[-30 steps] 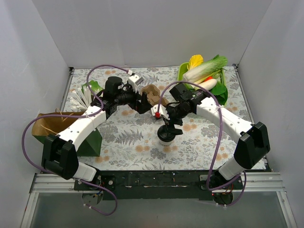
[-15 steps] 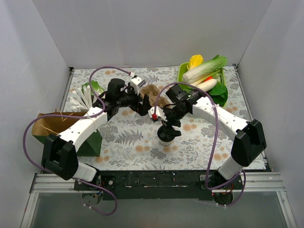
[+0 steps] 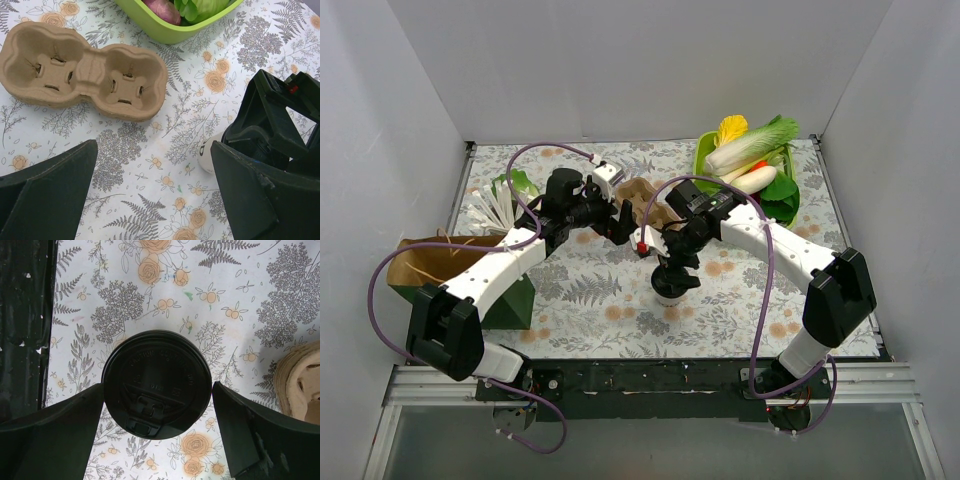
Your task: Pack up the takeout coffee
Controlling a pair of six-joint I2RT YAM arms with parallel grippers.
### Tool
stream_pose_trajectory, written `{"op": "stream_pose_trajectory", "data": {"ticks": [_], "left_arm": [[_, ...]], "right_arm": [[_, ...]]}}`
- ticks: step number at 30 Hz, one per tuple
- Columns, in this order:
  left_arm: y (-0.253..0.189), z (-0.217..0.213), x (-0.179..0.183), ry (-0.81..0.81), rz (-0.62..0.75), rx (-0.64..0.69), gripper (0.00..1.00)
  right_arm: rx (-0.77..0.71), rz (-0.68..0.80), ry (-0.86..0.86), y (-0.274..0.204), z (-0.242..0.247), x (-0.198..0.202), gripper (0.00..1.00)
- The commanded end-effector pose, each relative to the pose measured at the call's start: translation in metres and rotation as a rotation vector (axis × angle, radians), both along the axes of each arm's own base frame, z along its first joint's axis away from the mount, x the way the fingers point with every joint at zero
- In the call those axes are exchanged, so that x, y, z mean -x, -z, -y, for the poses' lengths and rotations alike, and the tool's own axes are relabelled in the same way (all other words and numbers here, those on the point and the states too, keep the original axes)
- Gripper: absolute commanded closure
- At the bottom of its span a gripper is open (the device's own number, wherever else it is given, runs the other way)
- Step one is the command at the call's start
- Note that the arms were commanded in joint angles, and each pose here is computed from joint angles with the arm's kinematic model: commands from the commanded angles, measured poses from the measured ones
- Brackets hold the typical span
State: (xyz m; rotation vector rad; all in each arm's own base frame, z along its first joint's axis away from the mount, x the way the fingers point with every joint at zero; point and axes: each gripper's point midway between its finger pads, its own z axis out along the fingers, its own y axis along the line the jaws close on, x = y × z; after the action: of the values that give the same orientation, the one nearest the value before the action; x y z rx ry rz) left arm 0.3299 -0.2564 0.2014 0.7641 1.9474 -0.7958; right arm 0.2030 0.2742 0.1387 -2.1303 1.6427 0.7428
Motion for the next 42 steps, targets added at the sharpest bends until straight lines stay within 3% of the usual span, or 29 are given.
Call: {"op": "stream_pose_trajectory", "data": {"ticks": [1,13,24,30,42], "left_arm": [[-0.017,-0.002,0.003,0.000,0.049,0.024,0.02],[-0.015,0.002,0.001,0.004,0.028,0.040,0.02],[-0.017,0.004,0.001,0.011,0.020,0.055,0.02],[-0.015,0.009,0.000,0.023,0.001,0.074,0.02],[-0.026,0.026,-0.007,0.063,-0.039,0.132,0.02]], "right_arm": [[0.005,0.015,-0.008,-0.001,-0.002,-0.001,0.05],[0.044,0.063,-0.045,0.005,0.008,-0.002,0.11],[0.108,0.114,0.032,-0.010,0.038,-0.002,0.35],[0.112,0.112,0.228,-0.023,0.089,-0.015,0.36],[0.111,0.038,0.793,-0.014,0.250,-0.056,0.38]]}}
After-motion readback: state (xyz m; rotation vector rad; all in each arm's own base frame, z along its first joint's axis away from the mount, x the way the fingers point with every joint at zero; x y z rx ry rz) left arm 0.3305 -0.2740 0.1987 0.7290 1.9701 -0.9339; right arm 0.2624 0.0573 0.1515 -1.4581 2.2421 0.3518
